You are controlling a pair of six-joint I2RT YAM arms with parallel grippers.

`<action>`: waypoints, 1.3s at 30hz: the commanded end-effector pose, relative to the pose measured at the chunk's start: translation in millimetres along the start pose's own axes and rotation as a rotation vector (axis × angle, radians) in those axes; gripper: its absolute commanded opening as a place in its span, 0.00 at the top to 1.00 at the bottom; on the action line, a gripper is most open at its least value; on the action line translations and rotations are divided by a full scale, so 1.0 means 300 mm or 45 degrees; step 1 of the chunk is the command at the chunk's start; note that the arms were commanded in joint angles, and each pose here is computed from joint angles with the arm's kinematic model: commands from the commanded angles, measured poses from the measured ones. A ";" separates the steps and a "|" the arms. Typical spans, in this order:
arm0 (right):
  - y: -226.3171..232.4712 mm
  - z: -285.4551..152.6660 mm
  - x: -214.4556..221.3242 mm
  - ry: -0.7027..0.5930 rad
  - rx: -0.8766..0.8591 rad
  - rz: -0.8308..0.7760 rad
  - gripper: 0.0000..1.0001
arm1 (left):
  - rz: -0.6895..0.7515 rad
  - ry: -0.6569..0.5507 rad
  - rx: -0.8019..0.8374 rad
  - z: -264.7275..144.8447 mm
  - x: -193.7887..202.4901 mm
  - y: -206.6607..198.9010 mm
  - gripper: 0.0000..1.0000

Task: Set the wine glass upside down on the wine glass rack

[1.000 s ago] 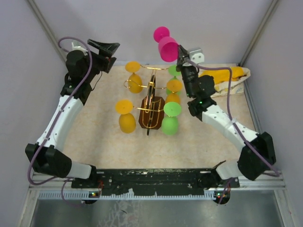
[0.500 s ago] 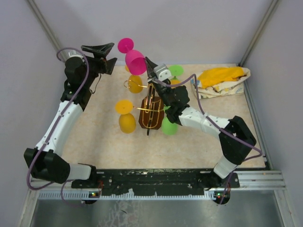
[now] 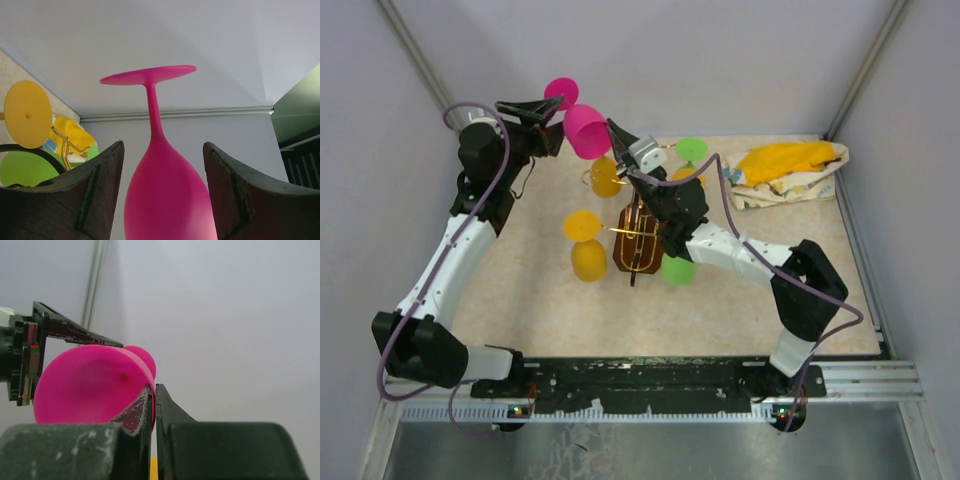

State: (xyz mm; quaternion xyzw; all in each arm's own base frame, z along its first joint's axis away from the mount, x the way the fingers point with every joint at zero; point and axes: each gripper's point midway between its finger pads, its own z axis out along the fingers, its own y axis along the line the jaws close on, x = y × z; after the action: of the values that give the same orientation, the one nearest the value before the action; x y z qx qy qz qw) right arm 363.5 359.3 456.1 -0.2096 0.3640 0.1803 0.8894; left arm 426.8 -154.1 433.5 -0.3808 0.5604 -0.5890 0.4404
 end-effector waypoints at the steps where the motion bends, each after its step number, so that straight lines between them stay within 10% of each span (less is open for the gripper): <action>1: 0.044 0.048 -0.106 -0.127 -0.040 0.014 1.00 | -0.012 0.026 0.068 -0.012 0.007 -0.042 0.31; 12: 0.101 0.041 -0.117 -0.138 -0.103 0.019 1.00 | -0.016 0.029 0.077 -0.012 0.008 -0.038 0.33; 39: 0.127 0.005 -0.133 -0.146 -0.140 -0.005 0.98 | 0.114 0.142 0.272 0.006 0.056 -0.100 0.86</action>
State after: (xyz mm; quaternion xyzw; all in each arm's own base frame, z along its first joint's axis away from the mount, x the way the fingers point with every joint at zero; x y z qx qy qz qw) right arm 344.8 385.2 453.3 -0.2505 0.3343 0.1831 0.8899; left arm 433.4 -151.5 439.8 -0.3582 0.5407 -0.6088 0.4569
